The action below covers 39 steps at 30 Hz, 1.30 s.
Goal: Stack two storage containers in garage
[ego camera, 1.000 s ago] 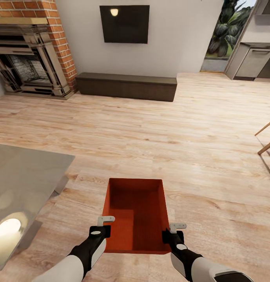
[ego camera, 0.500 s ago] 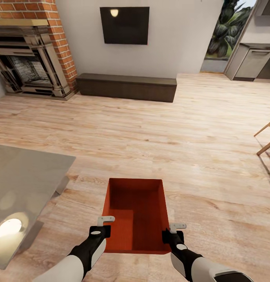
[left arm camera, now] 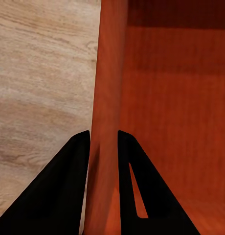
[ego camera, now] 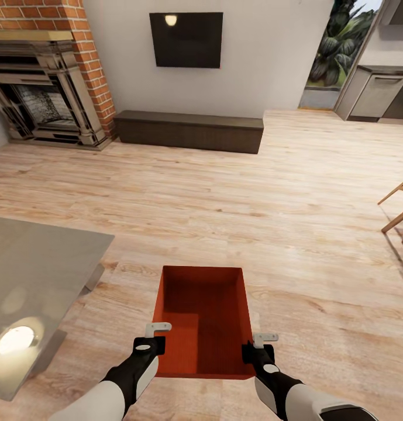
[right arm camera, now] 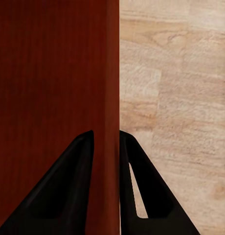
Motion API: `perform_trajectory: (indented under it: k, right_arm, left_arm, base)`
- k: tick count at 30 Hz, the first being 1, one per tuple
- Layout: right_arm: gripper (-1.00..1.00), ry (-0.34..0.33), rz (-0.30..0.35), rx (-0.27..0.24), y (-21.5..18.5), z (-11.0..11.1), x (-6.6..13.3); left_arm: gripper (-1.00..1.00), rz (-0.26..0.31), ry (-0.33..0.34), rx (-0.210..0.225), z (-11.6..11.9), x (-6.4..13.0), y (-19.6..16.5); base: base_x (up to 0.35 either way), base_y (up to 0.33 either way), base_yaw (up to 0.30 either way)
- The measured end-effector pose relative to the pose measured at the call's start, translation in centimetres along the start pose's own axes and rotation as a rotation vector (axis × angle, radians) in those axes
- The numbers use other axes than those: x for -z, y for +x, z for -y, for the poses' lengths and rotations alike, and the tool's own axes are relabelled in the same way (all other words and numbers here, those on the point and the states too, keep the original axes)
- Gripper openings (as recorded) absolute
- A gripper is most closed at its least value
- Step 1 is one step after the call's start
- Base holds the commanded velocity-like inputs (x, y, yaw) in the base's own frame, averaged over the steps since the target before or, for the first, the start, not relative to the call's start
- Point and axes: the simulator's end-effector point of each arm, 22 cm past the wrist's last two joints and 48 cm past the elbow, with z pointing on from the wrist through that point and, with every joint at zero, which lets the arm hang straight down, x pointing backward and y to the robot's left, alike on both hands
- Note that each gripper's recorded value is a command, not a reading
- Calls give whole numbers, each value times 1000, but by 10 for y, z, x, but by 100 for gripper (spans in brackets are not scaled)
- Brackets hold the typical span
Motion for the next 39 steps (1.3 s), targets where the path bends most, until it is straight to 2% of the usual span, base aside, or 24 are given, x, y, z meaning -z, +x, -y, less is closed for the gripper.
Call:
perform_trajectory:
  k: [10, 39]
  right_arm:
    - [-100, 0, -1, 0, -4, 1, 11]
    - [-100, 1, 29, -2, -19, 1, 16]
  left_arm:
    - [-100, -1, 0, 0, -1, 11, -2]
    - [-100, 29, 1, 2, -2, 19, -17]
  base:
    - [0, 0, 0]
    - [0, 0, 0]
